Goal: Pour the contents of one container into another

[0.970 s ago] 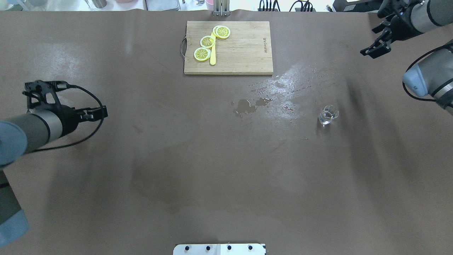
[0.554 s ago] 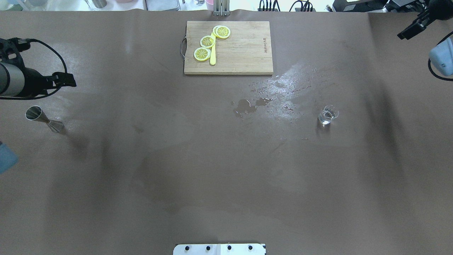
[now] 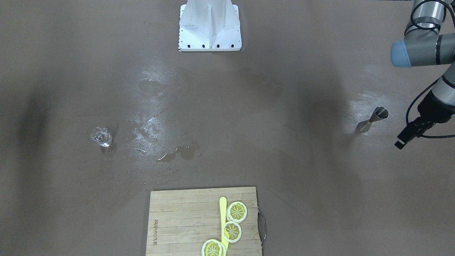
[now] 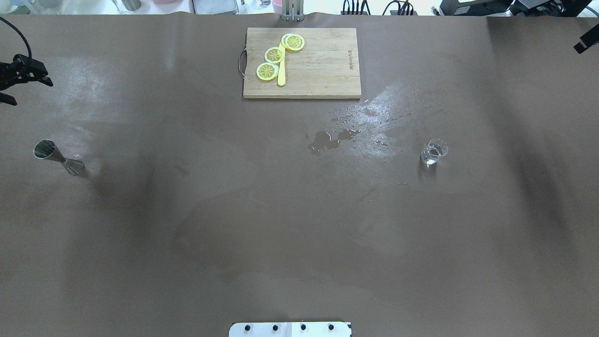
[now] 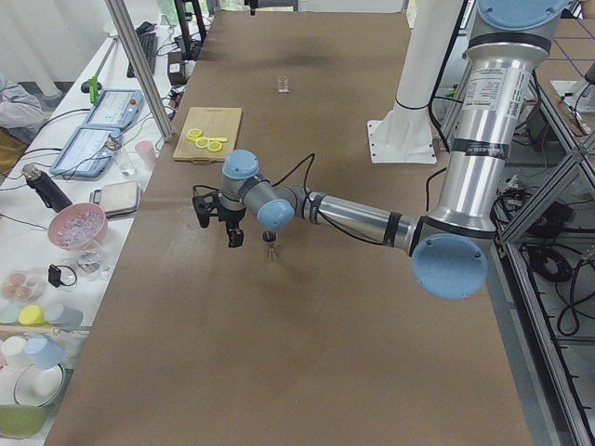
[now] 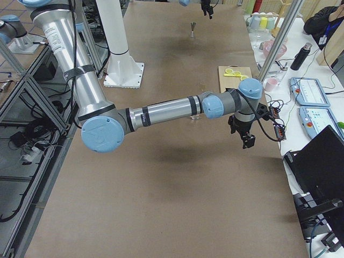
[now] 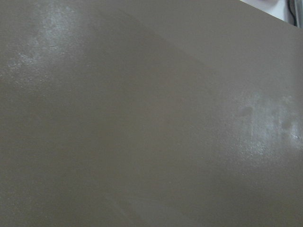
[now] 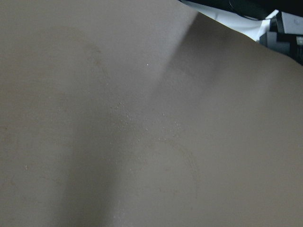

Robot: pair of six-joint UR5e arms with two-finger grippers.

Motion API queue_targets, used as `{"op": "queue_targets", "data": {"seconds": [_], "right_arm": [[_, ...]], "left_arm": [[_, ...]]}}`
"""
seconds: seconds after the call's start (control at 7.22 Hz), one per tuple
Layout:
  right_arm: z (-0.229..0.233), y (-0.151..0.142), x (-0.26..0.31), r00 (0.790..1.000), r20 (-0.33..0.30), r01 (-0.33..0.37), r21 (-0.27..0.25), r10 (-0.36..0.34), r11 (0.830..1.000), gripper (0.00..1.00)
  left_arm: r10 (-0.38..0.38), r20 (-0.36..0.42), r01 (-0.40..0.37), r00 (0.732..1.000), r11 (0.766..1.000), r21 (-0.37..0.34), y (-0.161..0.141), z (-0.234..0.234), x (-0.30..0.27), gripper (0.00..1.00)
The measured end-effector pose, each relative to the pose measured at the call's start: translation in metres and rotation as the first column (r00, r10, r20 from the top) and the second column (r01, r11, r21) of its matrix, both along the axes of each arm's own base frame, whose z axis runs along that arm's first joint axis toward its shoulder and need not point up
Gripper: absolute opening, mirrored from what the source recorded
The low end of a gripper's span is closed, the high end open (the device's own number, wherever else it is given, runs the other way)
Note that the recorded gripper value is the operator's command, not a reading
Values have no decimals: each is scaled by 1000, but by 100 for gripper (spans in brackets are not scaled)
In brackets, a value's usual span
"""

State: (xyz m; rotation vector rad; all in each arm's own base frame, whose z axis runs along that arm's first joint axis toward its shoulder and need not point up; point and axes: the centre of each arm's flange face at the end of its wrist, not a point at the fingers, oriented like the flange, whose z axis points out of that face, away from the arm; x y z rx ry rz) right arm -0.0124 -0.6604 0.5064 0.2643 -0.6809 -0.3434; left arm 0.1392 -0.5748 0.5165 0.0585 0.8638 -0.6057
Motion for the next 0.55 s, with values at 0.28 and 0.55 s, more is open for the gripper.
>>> {"op": "queue_targets", "data": {"seconds": [0.28, 0.55], "right_arm": [[31, 19, 49, 996, 17, -87, -168, 91, 982, 100], [76, 58, 81, 985, 59, -138, -271, 160, 953, 100]], "left_arm": [[-23, -25, 21, 999, 996, -86, -3, 24, -31, 99], [-24, -68, 12, 997, 985, -170, 9, 54, -52, 99]]}}
